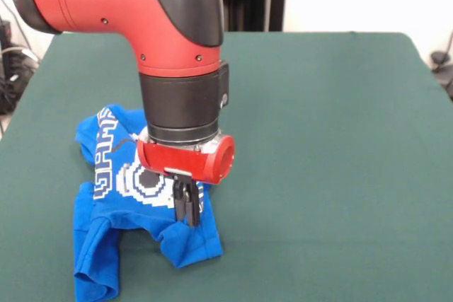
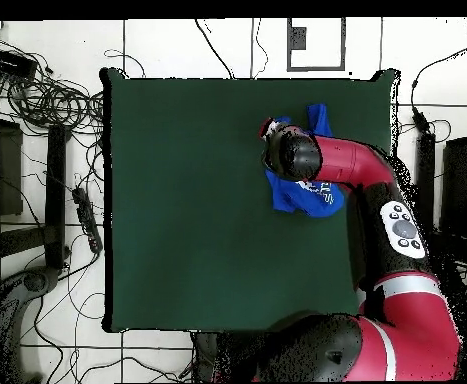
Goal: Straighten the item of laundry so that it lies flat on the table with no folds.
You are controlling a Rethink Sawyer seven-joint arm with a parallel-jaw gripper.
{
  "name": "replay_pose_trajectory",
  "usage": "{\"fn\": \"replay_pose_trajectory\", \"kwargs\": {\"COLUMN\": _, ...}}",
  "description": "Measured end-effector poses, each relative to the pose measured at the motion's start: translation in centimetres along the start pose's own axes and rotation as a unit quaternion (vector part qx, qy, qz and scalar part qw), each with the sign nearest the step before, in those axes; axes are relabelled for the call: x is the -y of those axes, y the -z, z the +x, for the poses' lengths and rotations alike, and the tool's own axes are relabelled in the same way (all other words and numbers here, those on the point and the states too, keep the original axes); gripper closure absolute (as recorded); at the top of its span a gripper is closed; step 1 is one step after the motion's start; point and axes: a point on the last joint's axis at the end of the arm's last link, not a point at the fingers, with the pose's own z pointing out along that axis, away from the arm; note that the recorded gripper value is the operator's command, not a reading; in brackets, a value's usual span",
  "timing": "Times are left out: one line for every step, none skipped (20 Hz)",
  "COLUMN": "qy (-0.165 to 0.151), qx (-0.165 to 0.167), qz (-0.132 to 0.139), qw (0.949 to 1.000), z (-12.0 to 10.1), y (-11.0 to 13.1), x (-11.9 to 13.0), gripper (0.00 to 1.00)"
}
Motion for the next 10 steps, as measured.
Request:
{"fn": "replay_pose_trajectory", "kwargs": {"qy": 0.000, "qx": 0.000, "qz": 0.000, "qw": 1.0000, "z": 0.0, "y": 0.0, "x": 0.0, "gripper": 1.00}}
{"fn": "replay_pose_trajectory", "kwargs": {"qy": 0.000, "qx": 0.000, "qz": 0.000, "qw": 1.0000, "z": 0.0, "y": 0.0, "x": 0.0, "gripper": 1.00}}
{"fn": "replay_pose_trajectory", "kwargs": {"qy": 0.000, "qx": 0.000, "qz": 0.000, "qw": 1.0000, "z": 0.0, "y": 0.0, "x": -0.1, "gripper": 1.00}}
{"fn": "replay_pose_trajectory", "kwargs": {"qy": 0.001, "qx": 0.000, "qz": 0.000, "qw": 1.0000, "z": 0.0, "y": 0.0, "x": -0.1, "gripper": 1.00}}
{"fn": "replay_pose_trajectory", "kwargs": {"qy": 0.001, "qx": 0.000, "qz": 0.000, "qw": 1.0000, "z": 0.0, "y": 0.1, "x": -0.2, "gripper": 1.00}}
{"fn": "replay_pose_trajectory", "kwargs": {"qy": 0.002, "qx": 0.000, "qz": 0.000, "qw": 1.0000, "z": 0.1, "y": 0.2, "x": -0.3, "gripper": 1.00}}
{"fn": "replay_pose_trajectory", "kwargs": {"qy": 0.004, "qx": 0.001, "qz": 0.000, "qw": 1.0000, "z": 0.1, "y": 0.4, "x": -0.4, "gripper": 1.00}}
{"fn": "replay_pose_trajectory", "kwargs": {"qy": 0.005, "qx": 0.001, "qz": 0.000, "qw": 1.0000, "z": 0.1, "y": 0.5, "x": -0.6, "gripper": 1.00}}
{"fn": "replay_pose_trajectory", "kwargs": {"qy": 0.009, "qx": 0.002, "qz": 0.002, "qw": 1.0000, "z": 0.1, "y": 1.1, "x": -1.1, "gripper": 1.00}}
{"fn": "replay_pose_trajectory", "kwargs": {"qy": 0.012, "qx": 0.003, "qz": 0.004, "qw": 0.9999, "z": 0.2, "y": 1.4, "x": -1.4, "gripper": 1.00}}
